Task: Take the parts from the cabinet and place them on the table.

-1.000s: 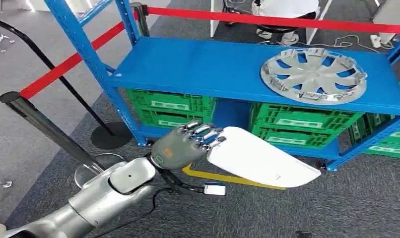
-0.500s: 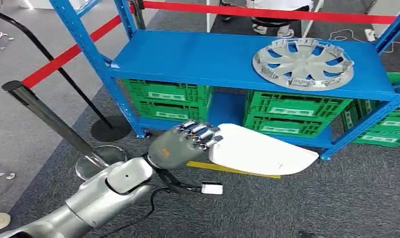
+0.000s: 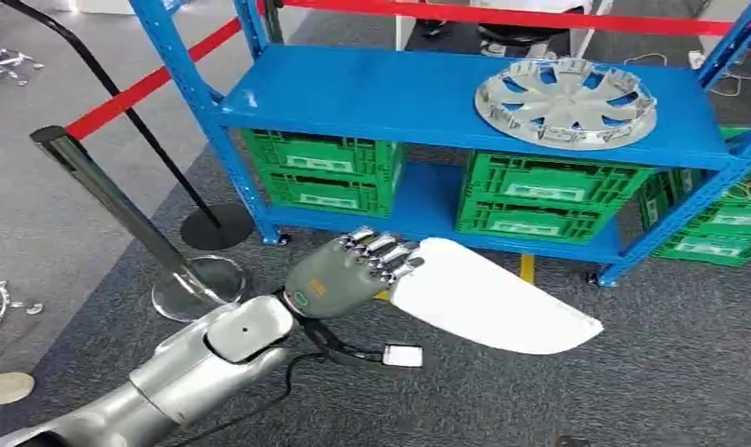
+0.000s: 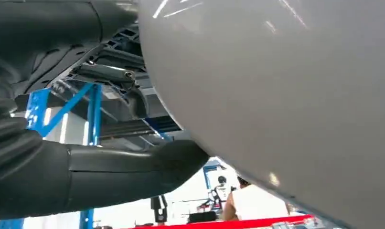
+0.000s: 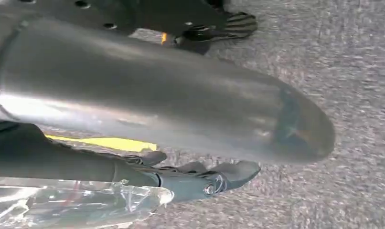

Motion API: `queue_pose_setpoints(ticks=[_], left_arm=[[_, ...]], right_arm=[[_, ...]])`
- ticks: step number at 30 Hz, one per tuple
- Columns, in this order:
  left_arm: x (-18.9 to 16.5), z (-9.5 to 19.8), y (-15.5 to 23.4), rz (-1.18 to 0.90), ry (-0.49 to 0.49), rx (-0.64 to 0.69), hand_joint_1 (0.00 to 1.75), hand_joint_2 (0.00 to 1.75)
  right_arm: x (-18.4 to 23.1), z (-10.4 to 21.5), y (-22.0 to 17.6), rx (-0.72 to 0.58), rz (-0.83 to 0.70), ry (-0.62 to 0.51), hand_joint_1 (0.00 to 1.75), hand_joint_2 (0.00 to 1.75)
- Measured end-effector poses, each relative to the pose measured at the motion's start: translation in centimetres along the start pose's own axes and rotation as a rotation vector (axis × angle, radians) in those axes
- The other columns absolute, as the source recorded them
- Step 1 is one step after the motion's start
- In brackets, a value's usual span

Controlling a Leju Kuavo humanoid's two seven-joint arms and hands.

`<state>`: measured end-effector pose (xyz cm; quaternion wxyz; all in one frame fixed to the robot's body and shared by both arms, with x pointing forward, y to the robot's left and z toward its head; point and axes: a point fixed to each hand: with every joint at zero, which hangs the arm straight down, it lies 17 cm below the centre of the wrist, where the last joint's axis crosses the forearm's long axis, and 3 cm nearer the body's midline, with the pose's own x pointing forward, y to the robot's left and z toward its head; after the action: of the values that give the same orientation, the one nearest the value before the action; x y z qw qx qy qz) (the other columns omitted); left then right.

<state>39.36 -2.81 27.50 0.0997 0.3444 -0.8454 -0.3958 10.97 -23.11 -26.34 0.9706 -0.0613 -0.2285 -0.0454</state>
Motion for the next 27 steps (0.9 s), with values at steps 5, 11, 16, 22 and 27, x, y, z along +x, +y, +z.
queue_pose_setpoints(ticks=[5, 11, 16, 22, 27], left_arm=[[-0.1, 0.1, -0.1, -0.002, 0.001, -0.002, 0.94, 1.75], [-0.3, 0.1, -0.1, -0.003, 0.003, -0.004, 0.94, 1.75], [-0.6, -0.1, 0.3, -0.007, 0.008, 0.007, 0.94, 1.75], [-1.2, 1.1, -0.3, -0.009, 0.030, -0.015, 0.94, 1.75], [-2.8, 3.6, -0.8, -0.016, 0.056, -0.048, 0.94, 1.75]], right_arm=[[0.0, 0.0, 0.0, 0.001, 0.003, 0.002, 0.00, 0.00], [0.1, 0.0, 0.0, 0.005, 0.011, -0.005, 0.00, 0.00], [0.1, 0.1, 0.3, 0.014, 0.012, -0.009, 0.00, 0.00], [-0.2, 0.1, 0.3, 0.019, 0.038, -0.008, 0.00, 0.00], [-0.1, 0.0, 0.0, 0.005, 0.063, -0.004, 0.00, 0.00]])
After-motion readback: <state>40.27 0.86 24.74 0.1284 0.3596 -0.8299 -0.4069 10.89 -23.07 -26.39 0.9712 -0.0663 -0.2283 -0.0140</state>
